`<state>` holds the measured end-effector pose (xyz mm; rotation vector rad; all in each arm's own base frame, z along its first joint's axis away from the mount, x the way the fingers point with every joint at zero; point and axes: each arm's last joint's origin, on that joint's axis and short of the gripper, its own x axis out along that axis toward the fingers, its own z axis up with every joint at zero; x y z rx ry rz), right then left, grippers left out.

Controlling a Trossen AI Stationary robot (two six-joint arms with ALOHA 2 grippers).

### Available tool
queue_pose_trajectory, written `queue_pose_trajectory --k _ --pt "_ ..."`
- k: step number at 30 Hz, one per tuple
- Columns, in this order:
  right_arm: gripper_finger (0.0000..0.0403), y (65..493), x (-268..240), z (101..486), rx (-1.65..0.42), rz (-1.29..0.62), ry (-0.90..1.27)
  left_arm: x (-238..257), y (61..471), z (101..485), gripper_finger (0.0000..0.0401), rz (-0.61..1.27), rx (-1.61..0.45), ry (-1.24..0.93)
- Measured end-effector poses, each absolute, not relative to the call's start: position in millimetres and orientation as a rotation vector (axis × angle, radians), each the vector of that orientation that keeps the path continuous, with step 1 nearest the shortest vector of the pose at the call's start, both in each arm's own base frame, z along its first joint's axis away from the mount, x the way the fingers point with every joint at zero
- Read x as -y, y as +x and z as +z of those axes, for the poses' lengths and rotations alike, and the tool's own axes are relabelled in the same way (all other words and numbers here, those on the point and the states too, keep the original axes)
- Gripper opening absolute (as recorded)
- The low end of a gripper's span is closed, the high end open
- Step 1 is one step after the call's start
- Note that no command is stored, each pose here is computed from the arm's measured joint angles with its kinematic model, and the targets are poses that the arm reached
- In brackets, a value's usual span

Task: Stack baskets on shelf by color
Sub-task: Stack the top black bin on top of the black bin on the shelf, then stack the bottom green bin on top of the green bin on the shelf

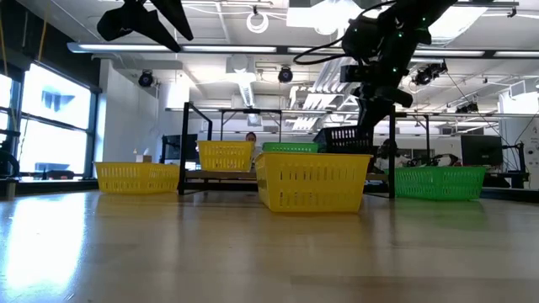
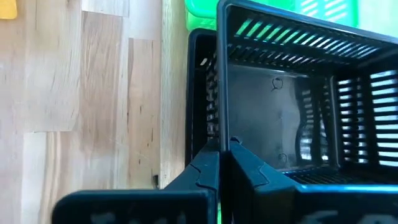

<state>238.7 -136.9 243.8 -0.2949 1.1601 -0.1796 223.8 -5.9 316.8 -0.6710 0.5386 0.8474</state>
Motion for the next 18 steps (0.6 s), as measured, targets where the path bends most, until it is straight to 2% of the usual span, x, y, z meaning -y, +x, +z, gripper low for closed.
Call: queue_pose_trajectory --k 9,18 --pt "0.0088 239.2 137.2 247.2 -1.166 -0.186 -0.276 5.9 223.8 316.8 0.0135 0.847 -0.539 -0.671" --pt "0.0106 240.3 137.2 269.8 -1.158 -0.203 -0.218 5.9 223.8 316.8 0.0135 0.848 -0.538 -0.67"
